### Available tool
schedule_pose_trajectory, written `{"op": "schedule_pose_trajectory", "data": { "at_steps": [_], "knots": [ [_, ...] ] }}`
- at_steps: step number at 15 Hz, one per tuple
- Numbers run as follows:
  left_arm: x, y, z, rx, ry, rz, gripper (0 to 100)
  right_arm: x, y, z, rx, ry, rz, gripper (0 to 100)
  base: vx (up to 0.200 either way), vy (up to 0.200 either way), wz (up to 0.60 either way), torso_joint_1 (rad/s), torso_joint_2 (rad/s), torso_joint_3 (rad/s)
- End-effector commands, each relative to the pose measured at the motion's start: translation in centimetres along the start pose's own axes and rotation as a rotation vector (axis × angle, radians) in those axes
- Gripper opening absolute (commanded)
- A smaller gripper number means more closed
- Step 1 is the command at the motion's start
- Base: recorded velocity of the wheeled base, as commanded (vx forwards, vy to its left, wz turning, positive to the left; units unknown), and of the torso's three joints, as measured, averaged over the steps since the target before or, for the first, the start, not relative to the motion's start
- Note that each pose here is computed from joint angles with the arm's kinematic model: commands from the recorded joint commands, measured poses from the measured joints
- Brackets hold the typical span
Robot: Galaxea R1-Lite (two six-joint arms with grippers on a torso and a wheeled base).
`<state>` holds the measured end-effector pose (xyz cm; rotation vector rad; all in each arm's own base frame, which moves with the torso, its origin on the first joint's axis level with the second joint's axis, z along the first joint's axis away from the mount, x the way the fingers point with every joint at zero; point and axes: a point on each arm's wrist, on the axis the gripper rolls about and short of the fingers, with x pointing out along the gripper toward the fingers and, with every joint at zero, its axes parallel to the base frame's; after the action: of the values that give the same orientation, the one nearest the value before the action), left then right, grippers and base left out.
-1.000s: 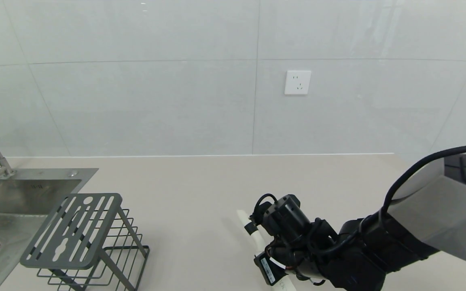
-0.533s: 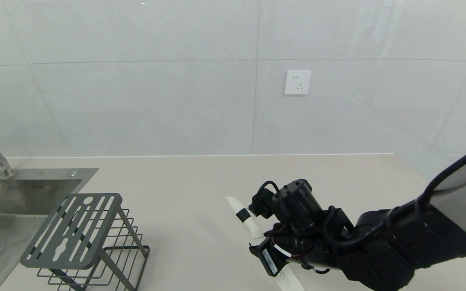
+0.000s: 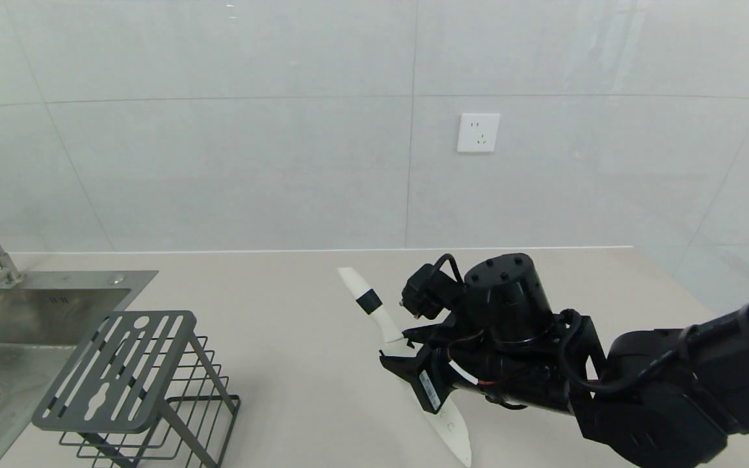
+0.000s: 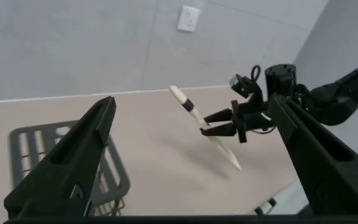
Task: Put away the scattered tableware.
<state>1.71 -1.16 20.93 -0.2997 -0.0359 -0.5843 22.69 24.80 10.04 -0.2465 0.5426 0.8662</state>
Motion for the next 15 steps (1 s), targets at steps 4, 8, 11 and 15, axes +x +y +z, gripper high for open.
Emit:
{"op": "schedule_pose_trajectory", "data": {
  "at_steps": [4, 8, 11, 15],
  "knots": [
    [10.5, 0.1, 1.1, -0.151, 0.26, -0.122, 100, -2.2, 0.3, 2.4, -0.013, -0.172, 0.048, 0, 0.0, 0.0, 0.0, 0.0, 0.0, 0.0],
    [14.7, -0.5, 2.0, -0.584, 0.227, -0.149, 100, -3.2, 1.4, 1.7, -0.039, -0.286, 0.112, 0, 0.0, 0.0, 0.0, 0.0, 0.0, 0.0],
    [16.3, 0.2, 0.5, -0.62, 0.278, -0.096, 100, -3.4, 2.8, 1.8, -0.063, -0.319, 0.147, 0, 0.0, 0.0, 0.0, 0.0, 0.0, 0.0],
    [17.5, 0.7, -0.8, -0.578, 0.305, -0.065, 100, -3.3, 3.2, 2.1, -0.066, -0.33, 0.154, 0, 0.0, 0.0, 0.0, 0.0, 0.0, 0.0]
  ]
}}
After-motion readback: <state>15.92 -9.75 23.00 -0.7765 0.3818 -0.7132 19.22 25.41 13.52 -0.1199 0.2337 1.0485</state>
